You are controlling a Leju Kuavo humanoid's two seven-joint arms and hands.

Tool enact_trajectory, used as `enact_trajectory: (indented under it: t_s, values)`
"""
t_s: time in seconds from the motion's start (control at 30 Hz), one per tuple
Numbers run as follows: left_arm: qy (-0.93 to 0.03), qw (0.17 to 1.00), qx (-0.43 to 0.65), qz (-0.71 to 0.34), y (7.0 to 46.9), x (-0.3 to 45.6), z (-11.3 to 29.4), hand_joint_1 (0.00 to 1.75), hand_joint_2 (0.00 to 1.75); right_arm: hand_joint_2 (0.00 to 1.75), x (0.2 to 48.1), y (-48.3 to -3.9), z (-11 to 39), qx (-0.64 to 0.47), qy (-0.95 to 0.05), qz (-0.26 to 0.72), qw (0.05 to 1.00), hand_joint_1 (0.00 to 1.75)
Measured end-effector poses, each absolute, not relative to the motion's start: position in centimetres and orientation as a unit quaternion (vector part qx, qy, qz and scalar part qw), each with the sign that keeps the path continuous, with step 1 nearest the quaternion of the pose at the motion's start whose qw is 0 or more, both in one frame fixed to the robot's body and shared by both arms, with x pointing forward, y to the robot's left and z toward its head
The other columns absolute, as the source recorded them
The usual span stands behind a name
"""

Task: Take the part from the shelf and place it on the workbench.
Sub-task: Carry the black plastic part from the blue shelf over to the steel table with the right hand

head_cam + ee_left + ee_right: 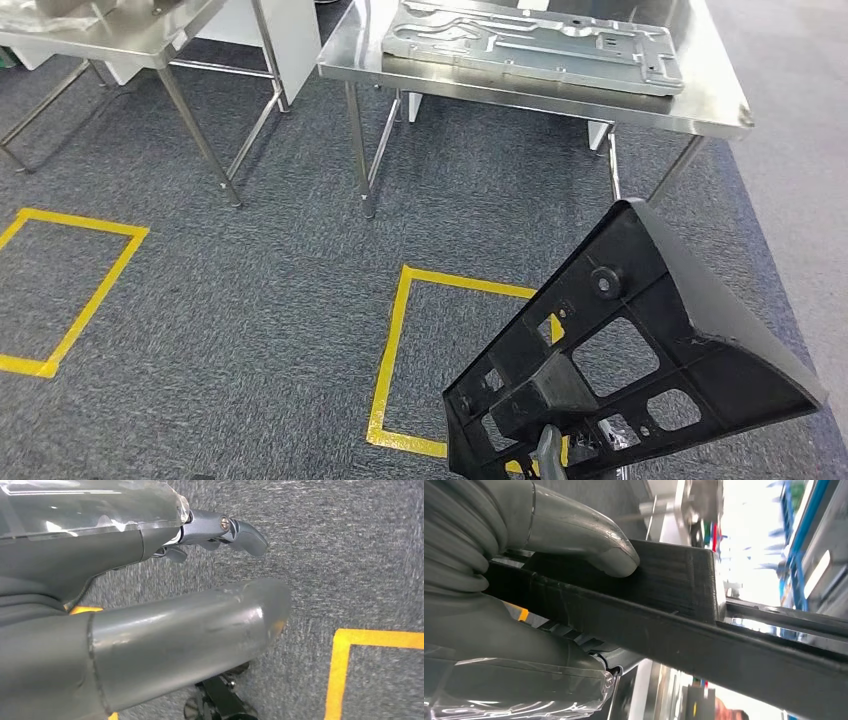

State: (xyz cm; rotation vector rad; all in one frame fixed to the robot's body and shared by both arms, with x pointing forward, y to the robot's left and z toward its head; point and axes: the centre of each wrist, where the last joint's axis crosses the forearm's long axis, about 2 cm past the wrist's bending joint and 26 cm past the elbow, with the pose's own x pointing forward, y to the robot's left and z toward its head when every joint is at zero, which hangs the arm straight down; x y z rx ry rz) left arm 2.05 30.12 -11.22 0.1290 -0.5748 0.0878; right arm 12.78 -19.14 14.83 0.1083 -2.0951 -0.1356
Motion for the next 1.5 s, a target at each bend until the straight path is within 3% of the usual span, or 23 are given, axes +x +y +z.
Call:
enact_trajectory:
  t_s: [1.5]
  values:
    - [-0.277, 0.959, 0.048, 0.039, 29.36, 1.97, -11.26, 0.0, 0.0, 1.75, 12.56, -18.53, 14.68, 0.004, -0.848, -0.039, 0.529, 1.75]
